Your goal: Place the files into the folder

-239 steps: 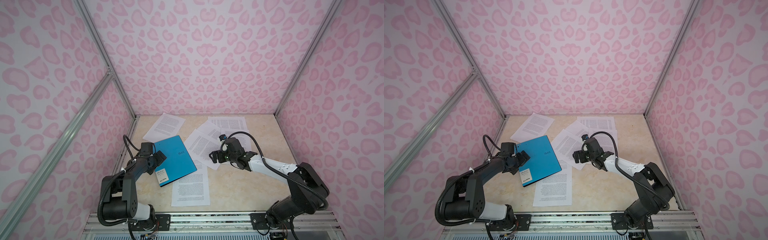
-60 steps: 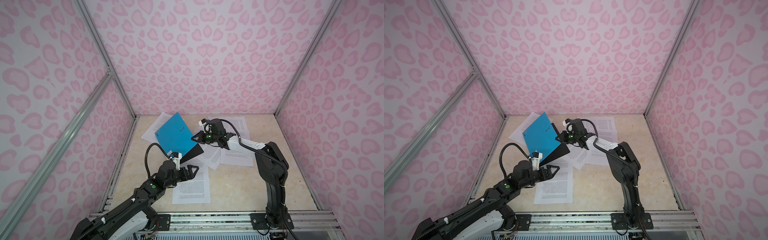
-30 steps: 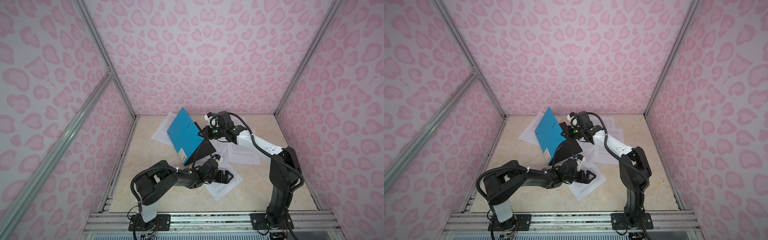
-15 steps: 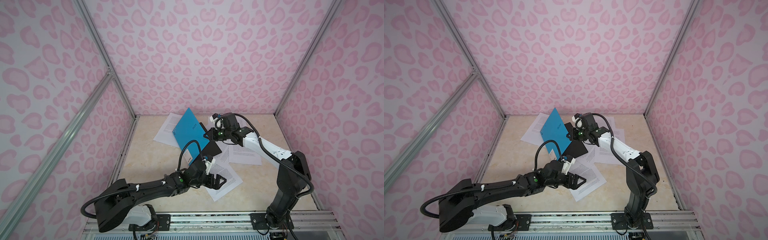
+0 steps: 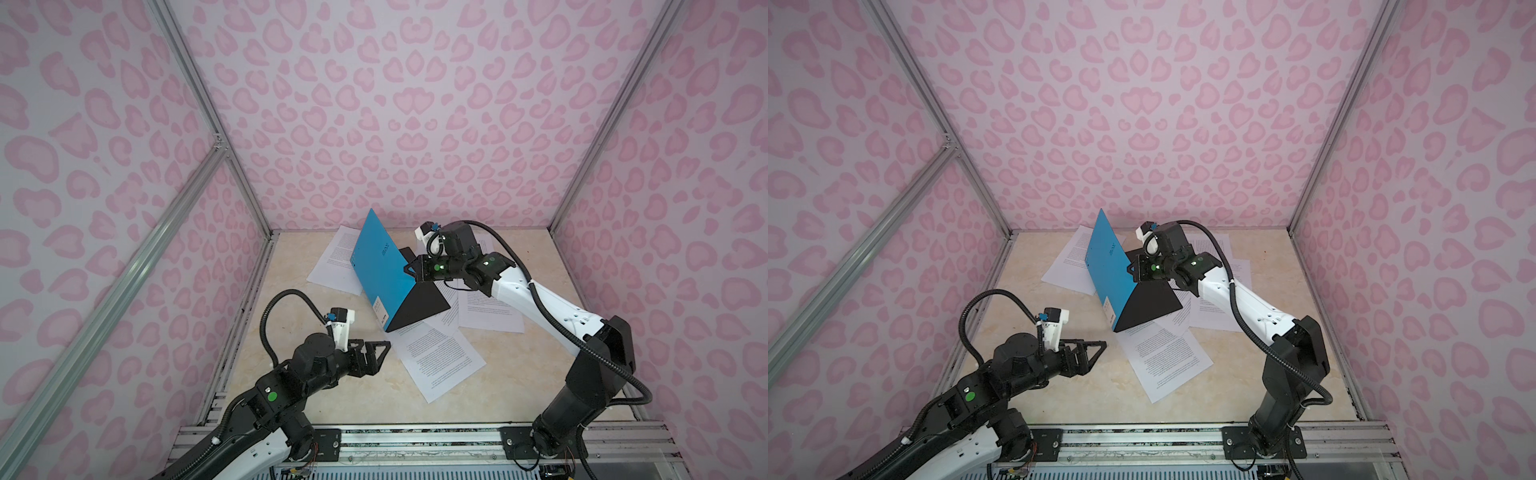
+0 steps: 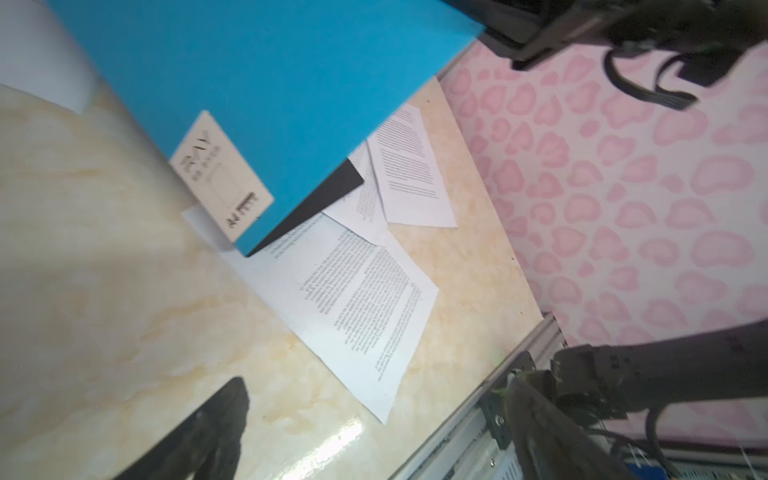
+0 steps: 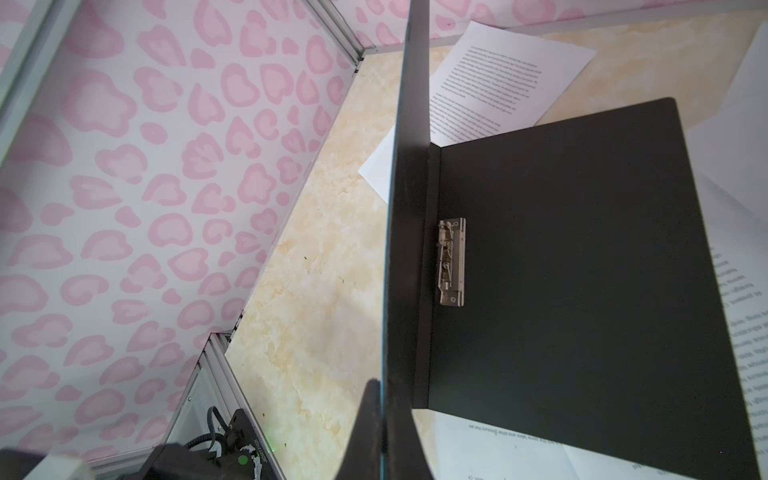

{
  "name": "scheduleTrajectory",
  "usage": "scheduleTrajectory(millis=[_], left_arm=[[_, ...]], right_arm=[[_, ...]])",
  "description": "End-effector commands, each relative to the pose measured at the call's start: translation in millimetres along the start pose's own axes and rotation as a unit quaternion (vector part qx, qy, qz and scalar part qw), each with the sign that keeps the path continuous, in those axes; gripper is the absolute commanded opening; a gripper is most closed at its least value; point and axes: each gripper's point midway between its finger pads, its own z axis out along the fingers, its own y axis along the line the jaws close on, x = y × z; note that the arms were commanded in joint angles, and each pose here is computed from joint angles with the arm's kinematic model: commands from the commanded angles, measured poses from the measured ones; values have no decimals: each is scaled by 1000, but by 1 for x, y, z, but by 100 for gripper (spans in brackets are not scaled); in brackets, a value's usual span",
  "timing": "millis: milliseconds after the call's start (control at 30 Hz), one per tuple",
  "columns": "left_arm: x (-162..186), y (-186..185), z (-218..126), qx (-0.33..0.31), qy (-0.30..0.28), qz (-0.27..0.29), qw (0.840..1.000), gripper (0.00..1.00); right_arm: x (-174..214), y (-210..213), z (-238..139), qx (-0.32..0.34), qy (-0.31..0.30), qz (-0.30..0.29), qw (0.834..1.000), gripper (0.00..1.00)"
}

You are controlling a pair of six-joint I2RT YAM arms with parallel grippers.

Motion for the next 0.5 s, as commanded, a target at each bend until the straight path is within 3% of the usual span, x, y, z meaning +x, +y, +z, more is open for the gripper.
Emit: scheduleTrajectory(millis=[0, 200, 467], left_arm=[[10, 34, -10, -73, 18, -3, 997, 98], [-5, 43, -18, -115, -4, -14, 993, 98], [-27, 42, -41, -133, -45, -8, 990, 98]], right_arm=[[-7, 28, -4, -26, -21, -12, 999, 0], [14, 41, -1, 17, -29, -34, 999, 0], [53, 18, 16, 88, -25, -49, 995, 0]])
